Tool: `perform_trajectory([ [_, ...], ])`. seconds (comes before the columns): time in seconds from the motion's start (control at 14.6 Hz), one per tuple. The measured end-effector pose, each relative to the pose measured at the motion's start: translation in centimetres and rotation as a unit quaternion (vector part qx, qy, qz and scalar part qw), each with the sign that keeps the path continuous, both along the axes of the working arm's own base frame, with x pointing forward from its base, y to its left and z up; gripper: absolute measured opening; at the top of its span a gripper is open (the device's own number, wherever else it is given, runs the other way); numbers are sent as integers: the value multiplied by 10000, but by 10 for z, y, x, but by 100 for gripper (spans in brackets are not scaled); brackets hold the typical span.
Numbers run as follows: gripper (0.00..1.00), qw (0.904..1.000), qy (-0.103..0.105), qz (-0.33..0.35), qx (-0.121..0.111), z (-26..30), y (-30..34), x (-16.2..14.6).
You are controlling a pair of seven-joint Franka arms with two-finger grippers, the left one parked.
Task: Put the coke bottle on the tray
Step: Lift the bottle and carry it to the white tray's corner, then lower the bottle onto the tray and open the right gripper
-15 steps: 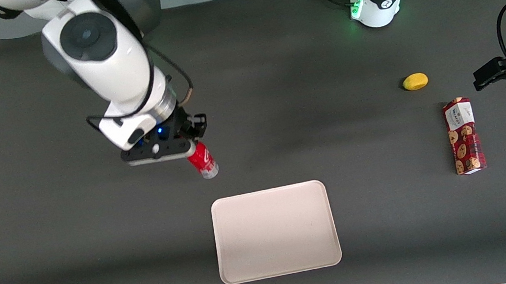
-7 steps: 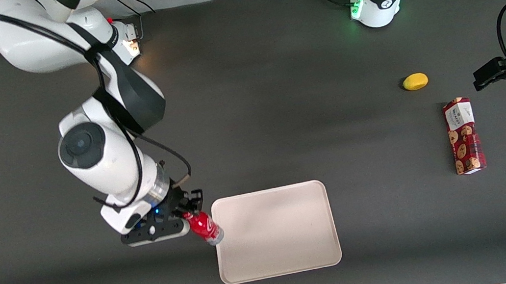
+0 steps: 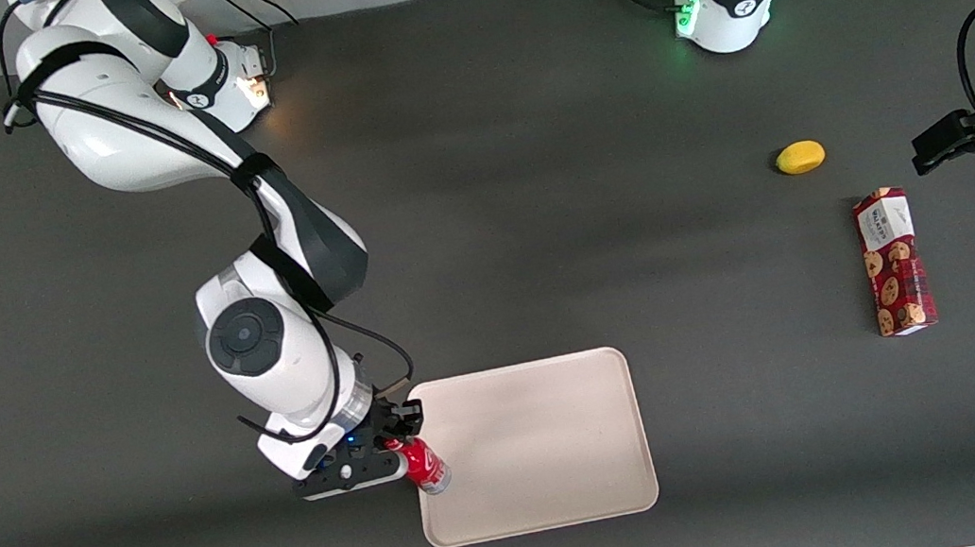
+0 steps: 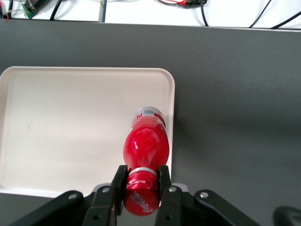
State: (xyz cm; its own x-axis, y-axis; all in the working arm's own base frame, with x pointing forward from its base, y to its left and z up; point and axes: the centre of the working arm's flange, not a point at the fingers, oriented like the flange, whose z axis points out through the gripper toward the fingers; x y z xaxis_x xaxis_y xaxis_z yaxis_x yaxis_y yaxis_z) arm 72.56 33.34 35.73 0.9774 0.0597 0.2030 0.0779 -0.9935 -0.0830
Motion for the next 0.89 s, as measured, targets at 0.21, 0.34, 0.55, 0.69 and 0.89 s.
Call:
perform_trajectory([
  [0.21, 32, 10000, -41, 20, -33, -22, 4, 2],
  [0.34, 32, 10000, -43, 20, -54, -27, 4, 3],
  [0.55, 32, 10000, -71, 17, -47, -24, 5, 3],
  [0.69, 32, 10000, -12, 43, -61, -23, 9, 0],
  [0.89, 32, 9992, 341, 101, -200, -30, 16, -11],
])
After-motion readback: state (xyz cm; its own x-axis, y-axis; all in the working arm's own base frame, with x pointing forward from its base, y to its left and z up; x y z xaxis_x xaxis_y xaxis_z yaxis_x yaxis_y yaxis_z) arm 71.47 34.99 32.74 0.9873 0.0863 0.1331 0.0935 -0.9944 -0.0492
